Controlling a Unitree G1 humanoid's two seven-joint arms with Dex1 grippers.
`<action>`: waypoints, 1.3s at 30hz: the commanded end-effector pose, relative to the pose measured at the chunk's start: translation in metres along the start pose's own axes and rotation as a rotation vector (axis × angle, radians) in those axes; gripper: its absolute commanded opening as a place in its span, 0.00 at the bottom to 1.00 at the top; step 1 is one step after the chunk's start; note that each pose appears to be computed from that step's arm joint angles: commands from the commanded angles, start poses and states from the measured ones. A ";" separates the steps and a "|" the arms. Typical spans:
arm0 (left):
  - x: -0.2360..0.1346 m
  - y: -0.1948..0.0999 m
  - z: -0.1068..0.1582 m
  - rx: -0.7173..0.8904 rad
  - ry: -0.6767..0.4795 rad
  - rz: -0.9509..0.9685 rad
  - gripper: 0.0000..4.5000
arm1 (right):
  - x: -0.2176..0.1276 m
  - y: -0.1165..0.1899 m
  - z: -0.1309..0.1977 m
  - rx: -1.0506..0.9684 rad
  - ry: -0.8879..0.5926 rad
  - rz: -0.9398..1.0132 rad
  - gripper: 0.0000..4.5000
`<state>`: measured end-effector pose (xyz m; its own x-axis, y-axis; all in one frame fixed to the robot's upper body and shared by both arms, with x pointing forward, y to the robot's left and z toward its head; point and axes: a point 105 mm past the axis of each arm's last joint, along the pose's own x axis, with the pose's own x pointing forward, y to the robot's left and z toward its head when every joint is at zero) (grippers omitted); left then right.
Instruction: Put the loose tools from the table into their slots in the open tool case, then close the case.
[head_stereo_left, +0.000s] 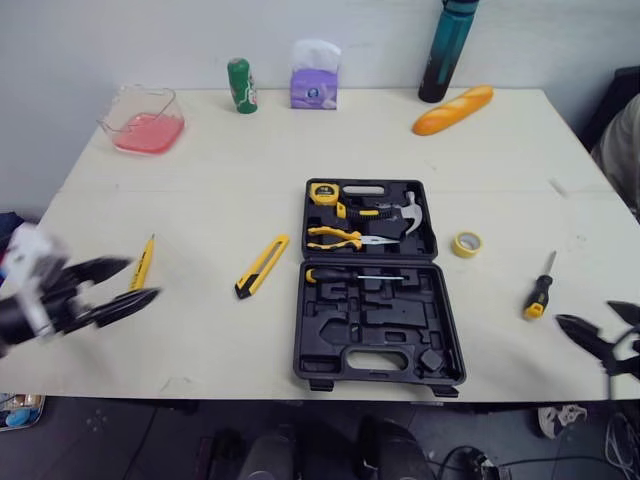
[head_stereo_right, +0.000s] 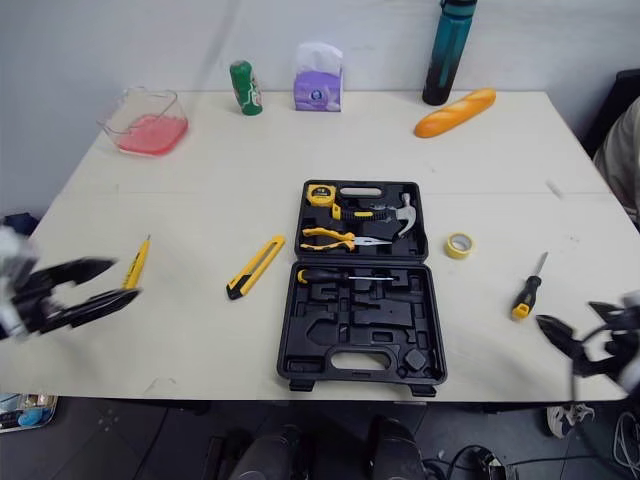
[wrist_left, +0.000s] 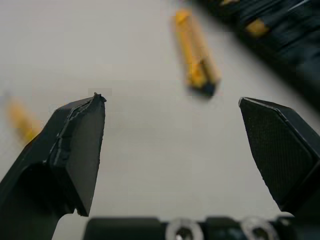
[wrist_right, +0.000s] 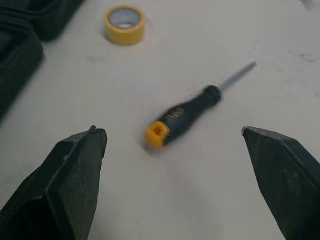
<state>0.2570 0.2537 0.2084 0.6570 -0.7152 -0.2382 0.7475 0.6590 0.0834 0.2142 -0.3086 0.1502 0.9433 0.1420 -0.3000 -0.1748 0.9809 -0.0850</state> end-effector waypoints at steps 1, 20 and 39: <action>0.038 -0.041 0.027 0.088 -0.029 -0.284 1.00 | 0.007 0.014 0.009 0.033 -0.032 -0.147 1.00; 0.140 -0.115 0.094 0.297 -0.275 -0.852 1.00 | 0.081 0.011 -0.017 0.231 -0.072 -0.580 1.00; 0.143 -0.102 0.084 0.293 -0.240 -0.771 1.00 | 0.067 0.026 0.049 -0.011 -0.261 -0.411 0.22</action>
<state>0.2873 0.0613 0.2403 -0.0756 -0.9895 -0.1235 0.9757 -0.0989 0.1953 0.2839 -0.2898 0.1448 0.9285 -0.3618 -0.0840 0.3473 0.9258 -0.1492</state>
